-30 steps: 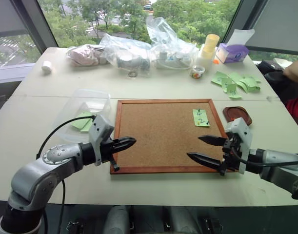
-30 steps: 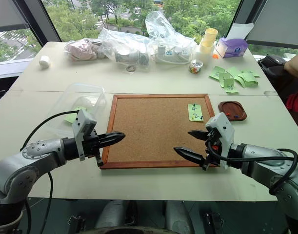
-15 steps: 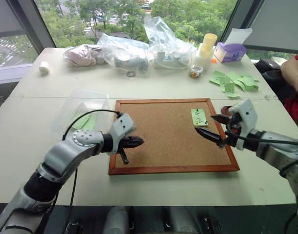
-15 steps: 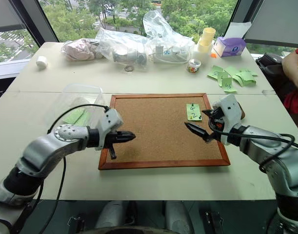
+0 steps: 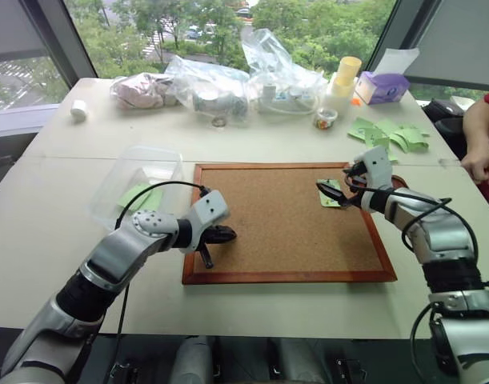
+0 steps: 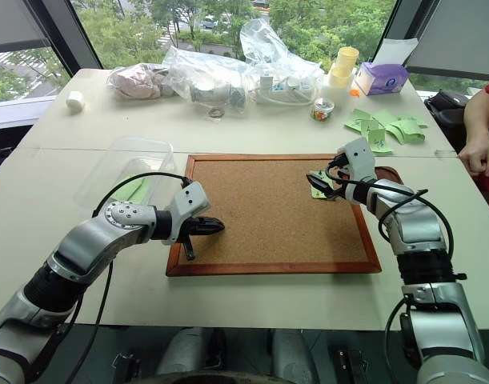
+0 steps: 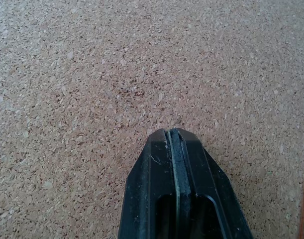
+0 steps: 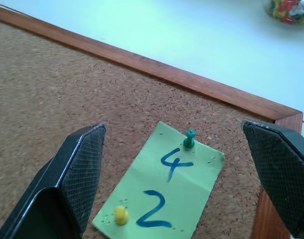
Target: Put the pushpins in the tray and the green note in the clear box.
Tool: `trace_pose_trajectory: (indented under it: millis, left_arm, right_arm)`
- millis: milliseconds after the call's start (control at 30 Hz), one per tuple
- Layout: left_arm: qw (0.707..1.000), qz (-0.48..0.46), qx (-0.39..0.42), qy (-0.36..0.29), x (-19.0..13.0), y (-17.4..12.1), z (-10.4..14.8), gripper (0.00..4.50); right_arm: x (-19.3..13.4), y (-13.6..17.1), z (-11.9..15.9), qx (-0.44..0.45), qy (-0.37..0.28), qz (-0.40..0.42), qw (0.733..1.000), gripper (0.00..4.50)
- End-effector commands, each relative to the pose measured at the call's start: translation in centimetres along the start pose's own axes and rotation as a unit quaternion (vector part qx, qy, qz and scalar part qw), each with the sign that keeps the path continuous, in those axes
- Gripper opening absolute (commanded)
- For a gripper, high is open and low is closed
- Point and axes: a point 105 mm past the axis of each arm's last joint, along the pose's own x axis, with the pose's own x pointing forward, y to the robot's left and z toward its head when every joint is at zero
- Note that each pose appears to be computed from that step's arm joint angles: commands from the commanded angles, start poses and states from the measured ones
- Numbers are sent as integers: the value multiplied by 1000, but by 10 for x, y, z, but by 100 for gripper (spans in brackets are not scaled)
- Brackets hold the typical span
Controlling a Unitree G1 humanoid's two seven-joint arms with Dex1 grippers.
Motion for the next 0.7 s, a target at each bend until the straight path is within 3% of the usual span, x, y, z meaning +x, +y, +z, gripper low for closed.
trace_pose_trajectory:
  millis: [33,267,333,567,700]
  left_arm:
    - [1000,1,-3,9,3,-4,-4,8]
    - [1000,3,-6,8,4,-7,-5,8]
    - [1000,4,-6,8,4,-7,-5,0]
    - [1000,6,-3,6,5,-7,-3,0]
    - [1000,5,-2,7,5,-8,-4,0]
  right_arm:
    - [5,-4,13,-13,-22,4,1000,450]
    - [11,-5,10,-6,-18,11,1000,450]
    - [12,-6,9,-3,-16,11,1000,369]
    - [14,-6,5,11,-15,15,1000,7]
    - [13,-8,11,17,-32,7,999,3]
